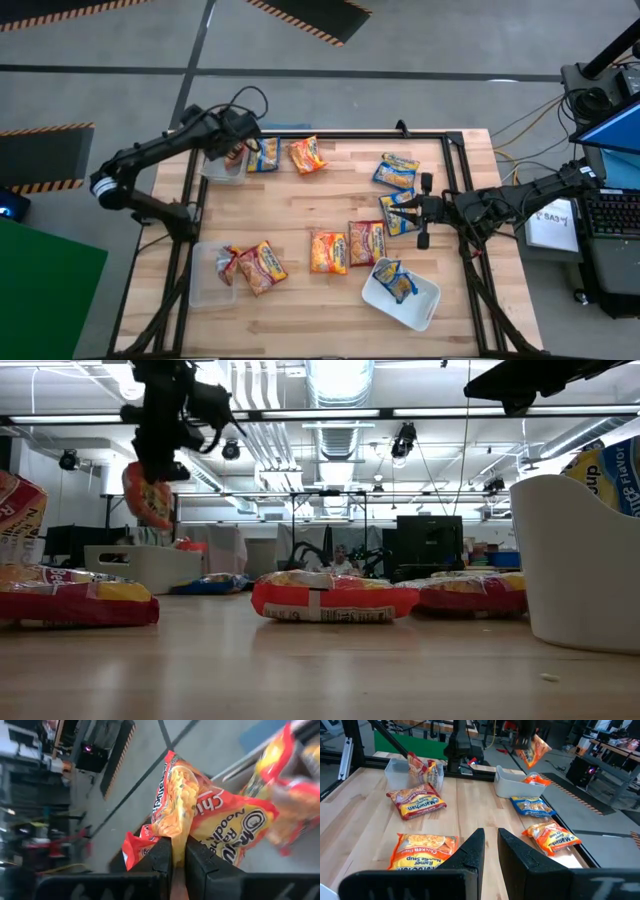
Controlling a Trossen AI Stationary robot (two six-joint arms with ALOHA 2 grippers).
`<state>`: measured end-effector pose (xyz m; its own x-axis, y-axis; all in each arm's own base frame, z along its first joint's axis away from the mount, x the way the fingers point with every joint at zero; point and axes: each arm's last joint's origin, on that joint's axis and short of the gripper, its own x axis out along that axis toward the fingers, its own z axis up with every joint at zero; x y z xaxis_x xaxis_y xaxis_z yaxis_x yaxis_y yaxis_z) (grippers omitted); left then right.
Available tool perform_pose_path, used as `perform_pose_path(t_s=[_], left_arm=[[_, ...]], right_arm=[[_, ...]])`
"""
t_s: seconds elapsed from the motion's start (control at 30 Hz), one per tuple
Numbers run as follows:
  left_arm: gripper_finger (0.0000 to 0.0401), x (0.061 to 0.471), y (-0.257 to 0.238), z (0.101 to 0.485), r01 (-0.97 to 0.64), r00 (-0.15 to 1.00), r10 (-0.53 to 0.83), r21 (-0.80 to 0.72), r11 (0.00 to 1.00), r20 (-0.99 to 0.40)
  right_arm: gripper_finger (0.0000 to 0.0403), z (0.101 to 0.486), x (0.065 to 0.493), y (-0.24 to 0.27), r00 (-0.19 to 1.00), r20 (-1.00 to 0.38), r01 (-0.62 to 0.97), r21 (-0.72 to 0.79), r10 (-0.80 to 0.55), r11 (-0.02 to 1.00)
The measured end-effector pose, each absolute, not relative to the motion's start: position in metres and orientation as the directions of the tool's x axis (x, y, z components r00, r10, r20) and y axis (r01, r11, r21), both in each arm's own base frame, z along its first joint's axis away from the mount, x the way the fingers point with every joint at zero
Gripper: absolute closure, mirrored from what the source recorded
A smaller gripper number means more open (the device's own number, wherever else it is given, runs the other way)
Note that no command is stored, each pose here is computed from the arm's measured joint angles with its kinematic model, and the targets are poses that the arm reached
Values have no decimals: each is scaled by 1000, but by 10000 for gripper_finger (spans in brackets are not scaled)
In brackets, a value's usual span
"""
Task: Sort Maruchan noodles
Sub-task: Put the orange noodle pack into the gray bin
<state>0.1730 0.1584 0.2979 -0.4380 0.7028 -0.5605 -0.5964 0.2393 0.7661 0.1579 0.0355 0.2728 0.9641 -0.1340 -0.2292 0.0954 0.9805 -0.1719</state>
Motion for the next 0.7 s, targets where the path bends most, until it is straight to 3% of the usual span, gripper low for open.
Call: perform_pose_path(t_s=[0.2, 0.37, 0.7], left_arm=[[393, 180, 179, 281, -414, -504, 653, 822, 392, -565], [393, 186, 192, 259, -290, -538, 583, 783, 550, -609], [387, 195, 219, 212, -197, -621, 480, 716, 669, -619]], right_arm=[[360, 273, 158, 35, 964, -229, 96, -171, -134, 981], [360, 273, 158, 35, 964, -230, 96, -171, -134, 981], [360, 270, 157, 35, 957, -257, 92, -178, -137, 980]])
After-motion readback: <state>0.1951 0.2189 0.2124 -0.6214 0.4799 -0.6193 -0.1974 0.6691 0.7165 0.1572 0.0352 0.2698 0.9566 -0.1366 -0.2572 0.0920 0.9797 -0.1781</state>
